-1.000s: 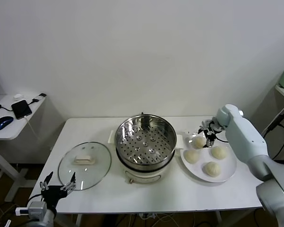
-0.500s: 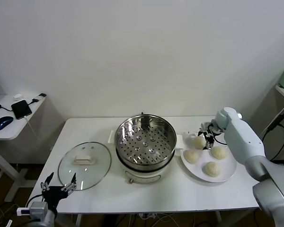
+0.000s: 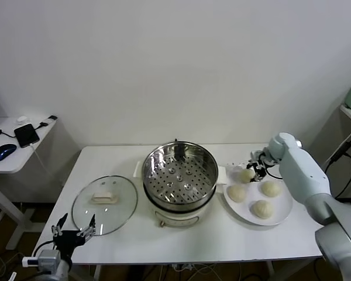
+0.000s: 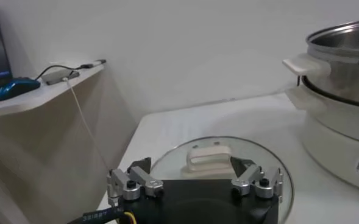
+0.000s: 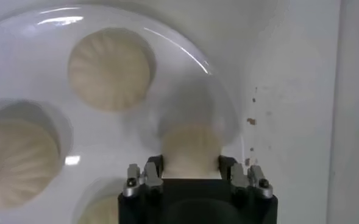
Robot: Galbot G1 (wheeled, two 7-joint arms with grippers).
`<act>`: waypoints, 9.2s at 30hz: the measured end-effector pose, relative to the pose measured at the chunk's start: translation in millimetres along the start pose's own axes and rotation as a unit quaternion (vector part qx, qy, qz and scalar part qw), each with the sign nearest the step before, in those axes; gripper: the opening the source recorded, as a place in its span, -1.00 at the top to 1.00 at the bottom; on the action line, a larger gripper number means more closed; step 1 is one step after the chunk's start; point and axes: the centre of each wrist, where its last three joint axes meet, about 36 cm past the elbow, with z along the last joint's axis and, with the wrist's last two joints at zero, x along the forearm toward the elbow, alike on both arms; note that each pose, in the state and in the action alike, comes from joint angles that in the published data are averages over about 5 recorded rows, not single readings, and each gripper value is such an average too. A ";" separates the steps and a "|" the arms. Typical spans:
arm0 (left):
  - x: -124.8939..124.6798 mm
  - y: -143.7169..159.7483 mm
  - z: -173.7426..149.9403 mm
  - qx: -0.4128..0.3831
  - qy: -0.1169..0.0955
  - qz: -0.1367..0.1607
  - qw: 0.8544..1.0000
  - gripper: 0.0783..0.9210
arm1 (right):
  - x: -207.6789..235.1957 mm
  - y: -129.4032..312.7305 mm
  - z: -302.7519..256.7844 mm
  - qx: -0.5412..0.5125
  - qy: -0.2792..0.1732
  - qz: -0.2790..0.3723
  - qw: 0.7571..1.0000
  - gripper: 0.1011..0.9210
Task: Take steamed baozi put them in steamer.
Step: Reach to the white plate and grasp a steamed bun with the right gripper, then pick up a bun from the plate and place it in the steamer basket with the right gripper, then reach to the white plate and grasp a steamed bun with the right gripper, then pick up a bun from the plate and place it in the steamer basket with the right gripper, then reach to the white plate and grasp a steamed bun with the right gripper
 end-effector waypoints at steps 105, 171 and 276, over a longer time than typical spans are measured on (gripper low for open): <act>14.0 -7.9 -10.0 0.022 -0.013 -0.017 1.000 -0.77 | 212.7 -61.1 -152.9 0.177 -0.095 -0.032 0.979 -0.76; 14.4 -11.4 -3.8 0.026 0.005 -0.007 1.000 -0.77 | -6.0 51.0 -72.3 -0.035 -0.029 -0.066 0.997 -0.76; -6.3 7.6 -11.3 0.095 -0.009 -0.006 0.995 -0.77 | 182.4 -38.3 -300.2 -0.045 -0.013 -0.078 0.996 -0.76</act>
